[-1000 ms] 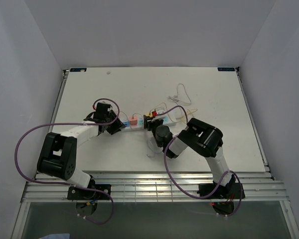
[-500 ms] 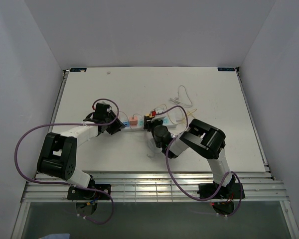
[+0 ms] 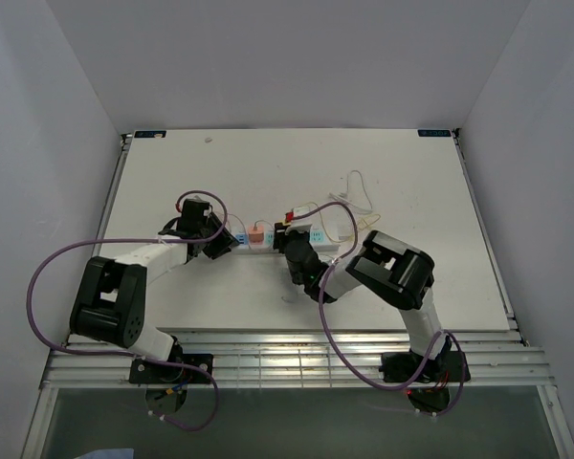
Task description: Insert the plug
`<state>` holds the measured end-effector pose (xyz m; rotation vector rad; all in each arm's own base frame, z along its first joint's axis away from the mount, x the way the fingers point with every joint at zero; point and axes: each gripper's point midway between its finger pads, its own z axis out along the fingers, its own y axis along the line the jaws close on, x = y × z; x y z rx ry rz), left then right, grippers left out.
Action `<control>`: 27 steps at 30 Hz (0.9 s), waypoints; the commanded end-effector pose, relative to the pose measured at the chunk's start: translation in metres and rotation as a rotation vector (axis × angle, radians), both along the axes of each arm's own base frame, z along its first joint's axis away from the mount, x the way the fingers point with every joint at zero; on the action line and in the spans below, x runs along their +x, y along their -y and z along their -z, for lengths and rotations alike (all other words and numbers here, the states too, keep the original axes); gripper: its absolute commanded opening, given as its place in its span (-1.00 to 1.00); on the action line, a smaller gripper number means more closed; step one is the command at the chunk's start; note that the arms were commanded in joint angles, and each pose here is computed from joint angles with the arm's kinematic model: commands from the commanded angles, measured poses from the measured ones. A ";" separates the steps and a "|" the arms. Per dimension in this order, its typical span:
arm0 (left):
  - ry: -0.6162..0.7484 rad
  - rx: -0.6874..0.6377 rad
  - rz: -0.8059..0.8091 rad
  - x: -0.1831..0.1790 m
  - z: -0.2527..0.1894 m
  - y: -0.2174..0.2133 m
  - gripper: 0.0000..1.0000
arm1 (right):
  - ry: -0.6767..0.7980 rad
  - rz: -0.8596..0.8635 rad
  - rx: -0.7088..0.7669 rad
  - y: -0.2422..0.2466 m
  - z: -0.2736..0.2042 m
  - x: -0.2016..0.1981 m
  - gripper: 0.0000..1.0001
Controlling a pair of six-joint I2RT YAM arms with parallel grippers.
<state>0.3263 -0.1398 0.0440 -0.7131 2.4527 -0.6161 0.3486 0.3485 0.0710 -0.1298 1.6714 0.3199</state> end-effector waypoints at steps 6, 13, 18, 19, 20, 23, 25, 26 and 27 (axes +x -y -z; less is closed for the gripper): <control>0.013 -0.084 0.044 -0.010 -0.008 0.016 -0.12 | -0.210 -0.140 -0.448 -0.005 0.113 -0.058 -0.84; 0.008 -0.104 0.047 -0.016 -0.005 0.018 -0.17 | -0.349 -0.165 -0.422 -0.004 0.143 -0.075 -0.84; 0.010 -0.108 0.045 -0.016 -0.006 0.017 -0.17 | -0.427 -0.185 -0.248 0.000 0.144 -0.078 -0.84; 0.012 -0.108 0.045 -0.016 -0.006 0.018 -0.17 | -0.436 -0.173 -0.220 0.005 0.142 -0.074 -0.84; 0.014 -0.108 0.046 -0.016 -0.007 0.018 -0.17 | -0.450 -0.167 -0.211 0.012 0.145 -0.077 -0.85; 0.013 -0.110 0.046 -0.015 -0.008 0.018 -0.17 | -0.459 -0.163 -0.207 0.018 0.147 -0.078 -0.84; 0.015 -0.112 0.046 -0.015 -0.009 0.018 -0.17 | -0.464 -0.176 -0.213 0.018 0.150 -0.080 -0.84; 0.016 -0.114 0.047 -0.014 -0.009 0.019 -0.17 | -0.472 -0.181 -0.215 0.019 0.153 -0.082 -0.84; 0.018 -0.114 0.047 -0.014 -0.010 0.019 -0.17 | -0.467 -0.181 -0.214 0.019 0.153 -0.082 -0.84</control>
